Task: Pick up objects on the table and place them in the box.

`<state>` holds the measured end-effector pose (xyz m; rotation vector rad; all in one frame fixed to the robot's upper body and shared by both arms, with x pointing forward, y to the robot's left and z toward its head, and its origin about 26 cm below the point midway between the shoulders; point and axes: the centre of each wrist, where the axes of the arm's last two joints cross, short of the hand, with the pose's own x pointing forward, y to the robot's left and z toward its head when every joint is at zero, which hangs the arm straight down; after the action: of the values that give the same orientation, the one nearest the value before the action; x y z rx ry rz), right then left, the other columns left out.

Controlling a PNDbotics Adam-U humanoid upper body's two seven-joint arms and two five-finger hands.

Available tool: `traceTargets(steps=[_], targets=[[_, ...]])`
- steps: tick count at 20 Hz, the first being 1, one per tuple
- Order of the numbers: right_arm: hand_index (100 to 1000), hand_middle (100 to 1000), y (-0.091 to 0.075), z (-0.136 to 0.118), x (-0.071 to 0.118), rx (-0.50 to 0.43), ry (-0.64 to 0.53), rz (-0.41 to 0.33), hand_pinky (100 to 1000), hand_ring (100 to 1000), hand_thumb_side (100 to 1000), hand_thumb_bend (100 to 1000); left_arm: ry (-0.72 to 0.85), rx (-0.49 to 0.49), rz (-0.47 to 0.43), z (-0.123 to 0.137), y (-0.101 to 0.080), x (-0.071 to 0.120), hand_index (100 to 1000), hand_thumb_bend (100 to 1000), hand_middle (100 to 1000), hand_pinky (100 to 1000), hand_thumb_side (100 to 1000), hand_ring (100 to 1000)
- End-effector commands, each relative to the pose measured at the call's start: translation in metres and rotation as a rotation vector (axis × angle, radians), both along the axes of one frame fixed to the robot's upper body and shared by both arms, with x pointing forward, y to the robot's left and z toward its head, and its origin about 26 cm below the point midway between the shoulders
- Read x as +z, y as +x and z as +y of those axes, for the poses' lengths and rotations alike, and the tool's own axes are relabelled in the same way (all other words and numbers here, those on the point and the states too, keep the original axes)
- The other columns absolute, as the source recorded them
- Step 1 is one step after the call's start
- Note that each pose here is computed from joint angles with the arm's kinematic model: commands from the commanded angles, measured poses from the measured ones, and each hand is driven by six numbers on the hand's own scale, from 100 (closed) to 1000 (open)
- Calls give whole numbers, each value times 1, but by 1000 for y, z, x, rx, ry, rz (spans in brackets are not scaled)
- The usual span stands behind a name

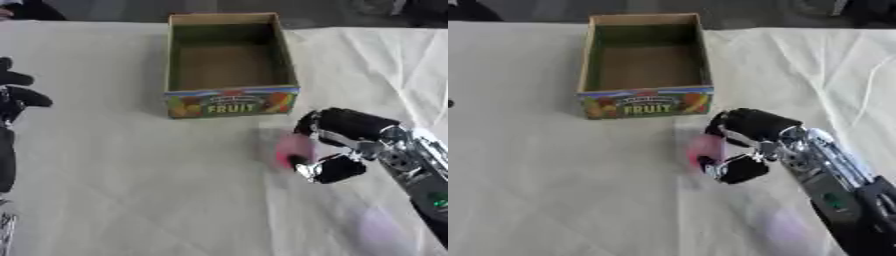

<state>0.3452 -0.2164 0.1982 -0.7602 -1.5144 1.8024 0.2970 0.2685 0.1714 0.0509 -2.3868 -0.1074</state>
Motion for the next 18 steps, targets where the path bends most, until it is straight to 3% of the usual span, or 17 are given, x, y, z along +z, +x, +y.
traceTargets(steps=[1, 8, 14, 18], targets=[[653, 555, -6, -2, 16, 7, 32, -77, 542, 693, 551, 100, 14, -4, -29, 0, -3, 8, 777, 100, 580, 570, 916, 523], [632, 548, -14, -3, 39, 37, 78, -184, 534, 686, 543, 100, 17, -7, -27, 0, -2, 8, 777, 100, 581, 563, 918, 523], [622, 543, -23, -12, 88, 59, 123, -315, 525, 677, 548, 100, 27, -17, -28, -1, -2, 9, 777, 100, 581, 563, 916, 523], [615, 536, -22, -21, 114, 28, 150, -353, 524, 675, 543, 100, 29, -26, -33, -2, -1, 11, 777, 100, 581, 562, 915, 522]])
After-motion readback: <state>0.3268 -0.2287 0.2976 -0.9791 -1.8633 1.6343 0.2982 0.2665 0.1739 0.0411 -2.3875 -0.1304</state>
